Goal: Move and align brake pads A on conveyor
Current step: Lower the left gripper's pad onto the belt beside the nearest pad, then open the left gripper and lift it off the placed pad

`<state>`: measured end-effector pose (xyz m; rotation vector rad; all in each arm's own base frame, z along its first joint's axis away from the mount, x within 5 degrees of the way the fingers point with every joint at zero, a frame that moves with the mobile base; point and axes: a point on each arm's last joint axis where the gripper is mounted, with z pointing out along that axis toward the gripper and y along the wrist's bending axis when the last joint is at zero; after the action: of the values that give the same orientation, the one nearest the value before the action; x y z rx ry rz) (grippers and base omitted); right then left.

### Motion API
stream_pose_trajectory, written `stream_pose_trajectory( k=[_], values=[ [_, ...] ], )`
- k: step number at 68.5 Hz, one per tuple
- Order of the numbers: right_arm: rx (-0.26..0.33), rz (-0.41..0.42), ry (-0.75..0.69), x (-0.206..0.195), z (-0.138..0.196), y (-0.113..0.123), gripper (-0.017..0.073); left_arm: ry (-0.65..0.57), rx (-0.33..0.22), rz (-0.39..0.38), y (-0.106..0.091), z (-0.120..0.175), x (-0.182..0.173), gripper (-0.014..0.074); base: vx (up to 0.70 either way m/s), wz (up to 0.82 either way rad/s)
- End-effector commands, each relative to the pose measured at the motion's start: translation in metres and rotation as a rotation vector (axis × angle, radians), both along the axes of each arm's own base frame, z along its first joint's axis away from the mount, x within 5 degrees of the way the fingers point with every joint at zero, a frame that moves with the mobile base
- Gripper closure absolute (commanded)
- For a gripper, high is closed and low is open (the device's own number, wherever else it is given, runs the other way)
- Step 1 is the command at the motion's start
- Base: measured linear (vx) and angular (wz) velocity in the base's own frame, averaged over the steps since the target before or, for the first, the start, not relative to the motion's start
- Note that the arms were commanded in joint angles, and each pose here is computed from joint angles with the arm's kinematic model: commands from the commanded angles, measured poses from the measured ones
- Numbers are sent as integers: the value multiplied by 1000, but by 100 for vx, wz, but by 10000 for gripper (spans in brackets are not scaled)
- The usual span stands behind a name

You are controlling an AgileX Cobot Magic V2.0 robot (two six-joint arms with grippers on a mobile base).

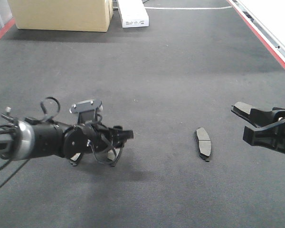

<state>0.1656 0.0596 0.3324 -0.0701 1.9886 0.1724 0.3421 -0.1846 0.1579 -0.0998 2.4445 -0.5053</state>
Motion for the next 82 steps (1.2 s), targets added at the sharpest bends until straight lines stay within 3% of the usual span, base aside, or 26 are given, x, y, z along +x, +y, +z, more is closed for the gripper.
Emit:
stream_pose_trajectory(
  k=[1, 15, 30, 40, 55, 82],
  values=[
    [9, 45, -102, 0, 17, 2, 510, -195, -62, -29, -2, 56, 0, 56, 0, 0],
    [9, 45, -102, 0, 17, 2, 510, -317, -21, -103, 15, 97, -33, 89, 0, 0],
    [9, 45, -102, 0, 17, 2, 510, -439, -4, -142, 49, 127, -94, 216, 0, 0],
    [9, 45, -102, 0, 17, 2, 510, -438, 34, -177, 67, 135, -128, 342, 0, 0],
    [9, 45, -102, 0, 17, 2, 510, -465, 23, -176, 86, 134, -162, 600, 0, 0],
    [9, 45, -102, 0, 17, 2, 510, -489, 11, -173, 92, 136, -174, 601, 0, 0]
  ],
)
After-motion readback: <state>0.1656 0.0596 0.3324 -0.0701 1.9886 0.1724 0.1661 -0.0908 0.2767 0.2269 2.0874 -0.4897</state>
